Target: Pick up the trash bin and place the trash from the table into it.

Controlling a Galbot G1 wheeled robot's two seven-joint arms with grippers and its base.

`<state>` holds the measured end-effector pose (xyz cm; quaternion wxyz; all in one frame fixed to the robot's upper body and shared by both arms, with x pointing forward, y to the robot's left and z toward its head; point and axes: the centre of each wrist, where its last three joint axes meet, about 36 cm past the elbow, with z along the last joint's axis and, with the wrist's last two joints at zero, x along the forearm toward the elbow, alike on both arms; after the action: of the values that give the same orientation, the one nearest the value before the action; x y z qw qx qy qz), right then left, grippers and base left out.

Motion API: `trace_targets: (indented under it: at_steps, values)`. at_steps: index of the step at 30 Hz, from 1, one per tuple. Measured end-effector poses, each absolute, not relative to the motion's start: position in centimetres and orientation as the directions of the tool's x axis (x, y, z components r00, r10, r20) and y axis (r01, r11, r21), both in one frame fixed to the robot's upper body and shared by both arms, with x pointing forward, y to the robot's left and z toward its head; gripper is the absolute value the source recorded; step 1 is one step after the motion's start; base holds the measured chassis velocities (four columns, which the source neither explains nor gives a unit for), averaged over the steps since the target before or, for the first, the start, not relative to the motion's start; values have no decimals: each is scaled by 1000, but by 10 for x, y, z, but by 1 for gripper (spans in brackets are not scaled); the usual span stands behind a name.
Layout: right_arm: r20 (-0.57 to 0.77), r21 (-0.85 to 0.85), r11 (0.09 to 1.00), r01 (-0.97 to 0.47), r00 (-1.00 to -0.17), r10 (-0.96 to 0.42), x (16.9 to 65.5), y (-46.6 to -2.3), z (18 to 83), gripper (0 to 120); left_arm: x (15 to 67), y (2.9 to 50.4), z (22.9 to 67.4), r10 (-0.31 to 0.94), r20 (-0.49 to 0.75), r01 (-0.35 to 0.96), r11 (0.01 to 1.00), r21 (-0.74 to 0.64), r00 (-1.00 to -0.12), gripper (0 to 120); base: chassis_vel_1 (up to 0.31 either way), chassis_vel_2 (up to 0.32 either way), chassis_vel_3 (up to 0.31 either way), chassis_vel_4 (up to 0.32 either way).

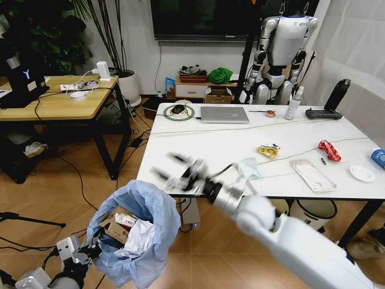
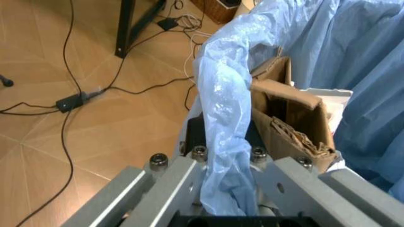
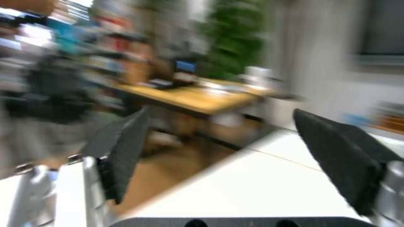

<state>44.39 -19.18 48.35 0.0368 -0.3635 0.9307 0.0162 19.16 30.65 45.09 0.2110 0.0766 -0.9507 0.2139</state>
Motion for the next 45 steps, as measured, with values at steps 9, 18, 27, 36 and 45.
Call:
trace_targets:
  at_steps: [9, 18, 27, 36, 45]
  values:
    - [56, -140, 925, -353, -936, -348, 461, -298, 472, 100, 192, 307, 451, -48, 425, -225, 899, -376, -904, 0, 0, 0, 0, 0]
    - [234, -113, 942, -314, -930, -282, 460, -330, 410, 100, 193, 308, 452, -52, 415, -222, 901, -373, -908, 0, 0, 0, 0, 0]
    - [282, -106, 951, -292, -925, -253, 468, -345, 379, 86, 193, 307, 453, -52, 412, -222, 900, -376, -910, 0, 0, 0, 0, 0]
    - [285, -95, 952, -289, -925, -252, 465, -345, 373, 50, 192, 307, 452, -49, 412, -219, 901, -376, -910, 0, 0, 0, 0, 0]
    - [281, -94, 952, -292, -925, -256, 466, -342, 374, 16, 192, 307, 451, -45, 412, -214, 903, -374, -910, 0, 0, 0, 0, 0]
